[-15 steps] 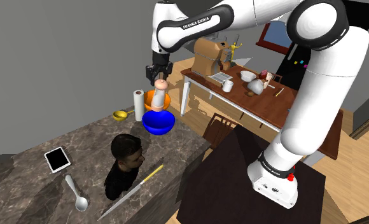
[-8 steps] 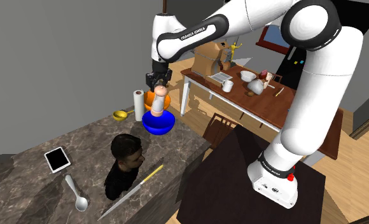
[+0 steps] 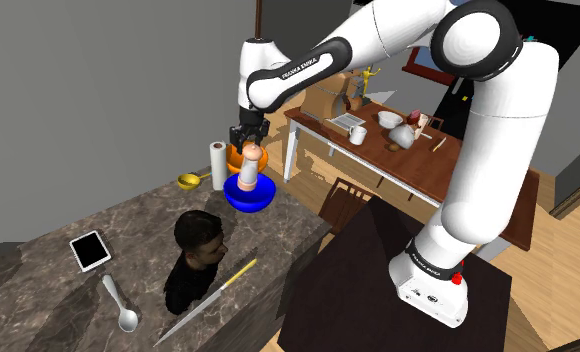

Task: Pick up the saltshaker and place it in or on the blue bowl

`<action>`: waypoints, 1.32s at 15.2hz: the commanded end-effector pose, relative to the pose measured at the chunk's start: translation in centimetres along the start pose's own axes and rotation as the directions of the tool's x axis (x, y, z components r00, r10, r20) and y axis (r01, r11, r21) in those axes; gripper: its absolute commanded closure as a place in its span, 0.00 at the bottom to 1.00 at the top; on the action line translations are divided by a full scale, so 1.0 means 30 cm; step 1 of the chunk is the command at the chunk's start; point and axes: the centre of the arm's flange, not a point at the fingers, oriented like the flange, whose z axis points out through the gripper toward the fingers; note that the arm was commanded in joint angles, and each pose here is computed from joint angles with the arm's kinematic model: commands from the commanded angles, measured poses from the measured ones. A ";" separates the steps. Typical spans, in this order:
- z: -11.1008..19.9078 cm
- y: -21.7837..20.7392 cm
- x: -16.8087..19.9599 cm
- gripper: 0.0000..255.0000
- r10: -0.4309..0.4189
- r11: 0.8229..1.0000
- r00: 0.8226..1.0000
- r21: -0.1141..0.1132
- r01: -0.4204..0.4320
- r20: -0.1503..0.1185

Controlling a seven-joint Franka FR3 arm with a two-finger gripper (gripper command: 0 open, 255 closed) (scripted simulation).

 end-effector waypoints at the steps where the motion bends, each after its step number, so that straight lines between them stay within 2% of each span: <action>1: 0.008 -0.001 -0.002 1.00 0.000 1.000 1.000 0.000 0.000 0.000; 7: 0.008 -0.001 -0.002 1.00 0.000 1.000 1.000 0.000 0.000 0.000; 8: 0.008 -0.001 -0.001 0.00 0.000 1.000 1.000 0.000 0.000 0.000; 13: 0.008 -0.001 -0.002 0.00 0.000 1.000 1.000 0.000 0.000 0.000; 17: -0.158 -0.001 -0.002 0.00 0.000 1.000 1.000 0.000 0.000 0.000; 20: -0.158 -0.001 -0.002 0.00 0.000 1.000 1.000 0.000 0.000 0.000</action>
